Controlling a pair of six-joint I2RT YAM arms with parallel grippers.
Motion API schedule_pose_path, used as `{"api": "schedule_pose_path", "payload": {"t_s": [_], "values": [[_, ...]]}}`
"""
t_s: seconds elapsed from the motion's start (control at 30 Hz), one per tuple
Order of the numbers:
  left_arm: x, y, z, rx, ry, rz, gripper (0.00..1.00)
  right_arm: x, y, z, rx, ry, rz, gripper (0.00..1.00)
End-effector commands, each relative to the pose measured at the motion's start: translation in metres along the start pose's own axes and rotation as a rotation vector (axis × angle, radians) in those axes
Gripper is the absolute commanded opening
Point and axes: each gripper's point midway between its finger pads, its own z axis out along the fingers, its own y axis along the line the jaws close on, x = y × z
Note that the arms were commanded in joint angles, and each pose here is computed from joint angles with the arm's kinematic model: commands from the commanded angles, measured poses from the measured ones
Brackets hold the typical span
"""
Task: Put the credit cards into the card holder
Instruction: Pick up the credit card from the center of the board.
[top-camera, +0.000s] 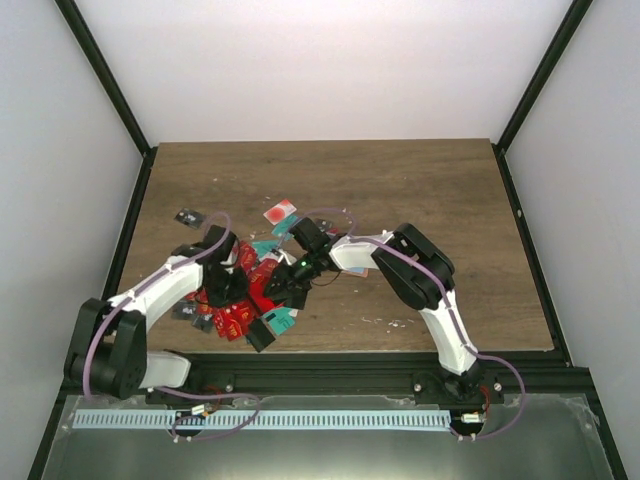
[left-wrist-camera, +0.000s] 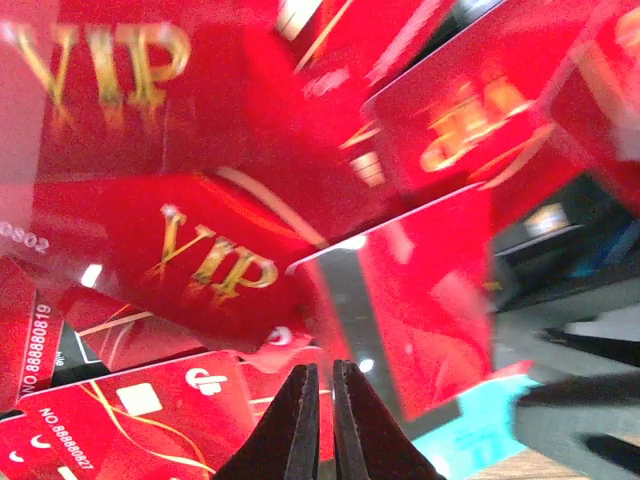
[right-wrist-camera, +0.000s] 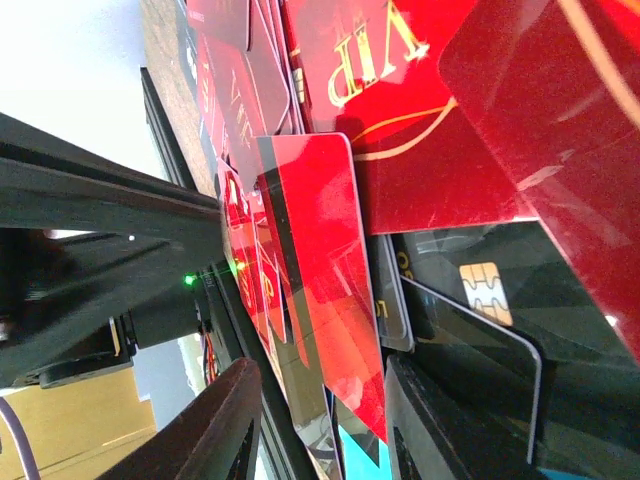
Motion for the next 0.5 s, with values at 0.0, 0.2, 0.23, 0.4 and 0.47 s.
{"api": "schedule_pose_path", "payload": {"t_s": [0.0, 0.2, 0.23, 0.4, 0.47], "values": [[0.019, 0.019, 0.026, -0.054, 0.092, -0.062, 0.07, 0.003, -0.019, 0.011, 0.049, 0.021, 0.028, 0.37], [0.027, 0.020, 0.049, -0.034, 0.145, -0.078, 0.04, 0.005, -0.021, 0.014, 0.029, 0.037, 0.034, 0.37], [0.028, 0.019, 0.051, -0.028, 0.151, -0.078, 0.04, 0.006, -0.020, 0.015, 0.019, 0.043, 0.034, 0.37], [0.033, 0.020, 0.057, -0.020, 0.165, -0.086, 0.04, 0.007, -0.009, 0.014, -0.041, 0.050, 0.020, 0.33], [0.034, 0.019, 0.057, -0.011, 0.164, -0.088, 0.04, 0.007, -0.003, 0.014, -0.073, 0.048, 0.010, 0.32]]}}
